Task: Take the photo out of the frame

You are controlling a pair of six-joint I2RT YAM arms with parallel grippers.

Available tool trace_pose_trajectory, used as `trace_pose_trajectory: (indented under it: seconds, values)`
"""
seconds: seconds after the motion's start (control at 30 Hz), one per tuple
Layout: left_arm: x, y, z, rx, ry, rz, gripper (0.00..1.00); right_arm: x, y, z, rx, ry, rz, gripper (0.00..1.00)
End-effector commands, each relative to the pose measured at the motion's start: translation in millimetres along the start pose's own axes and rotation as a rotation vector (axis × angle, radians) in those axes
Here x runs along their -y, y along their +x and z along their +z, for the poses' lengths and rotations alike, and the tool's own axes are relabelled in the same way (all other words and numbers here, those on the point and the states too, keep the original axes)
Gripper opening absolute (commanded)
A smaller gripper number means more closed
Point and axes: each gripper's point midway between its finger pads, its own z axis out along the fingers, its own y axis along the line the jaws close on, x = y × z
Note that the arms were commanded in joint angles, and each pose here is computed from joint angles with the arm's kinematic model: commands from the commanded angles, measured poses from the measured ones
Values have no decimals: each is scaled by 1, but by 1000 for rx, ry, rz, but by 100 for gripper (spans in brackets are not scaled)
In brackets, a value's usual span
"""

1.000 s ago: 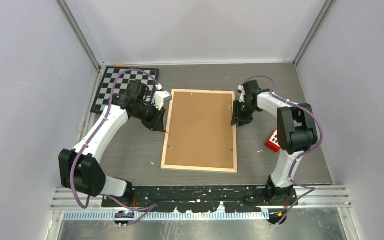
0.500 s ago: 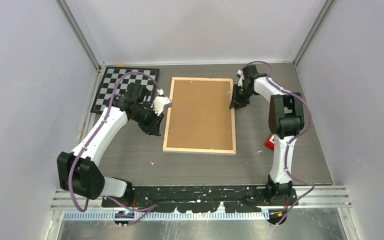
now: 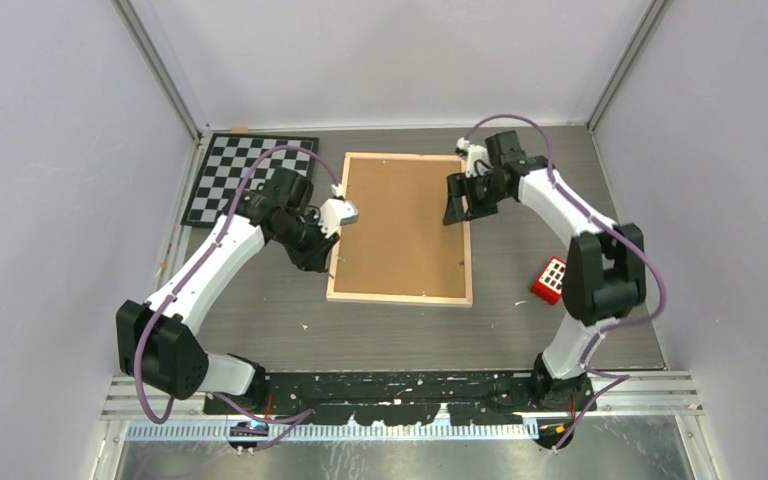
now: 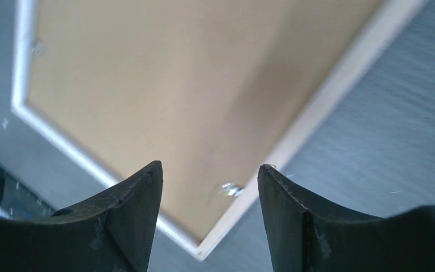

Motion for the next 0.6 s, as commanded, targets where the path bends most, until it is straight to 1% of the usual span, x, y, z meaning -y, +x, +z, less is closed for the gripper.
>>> trace_pose_trajectory:
  seconds: [0.0, 0.13, 0.23, 0.3, 0.37, 0.43, 0.47, 0.57]
  values:
    - [-9, -16, 5, 45, -39, 79, 0, -76, 27, -28, 43, -173, -217, 67]
    - [-9, -21, 9, 67, 0, 22, 0, -110, 71, -30, 81, -260, -450, 71]
    - [-9, -23, 13, 80, 11, -4, 0, -125, 93, -21, 93, -250, -634, 71]
    - [-14, -23, 15, 102, 18, -55, 0, -135, 106, -8, 91, -255, -738, 71]
    - [-22, -26, 13, 164, 64, -158, 0, -140, 111, 4, 111, -257, -810, 71]
    - [-37, -26, 7, 198, 83, -259, 0, -145, 116, 14, 117, -260, -884, 71]
    - [-42, -25, 6, 197, 84, -277, 0, -146, 118, 19, 111, -259, -908, 71]
    - [-48, -25, 5, 195, 58, -261, 0, -154, 123, 30, 102, -262, -1010, 71]
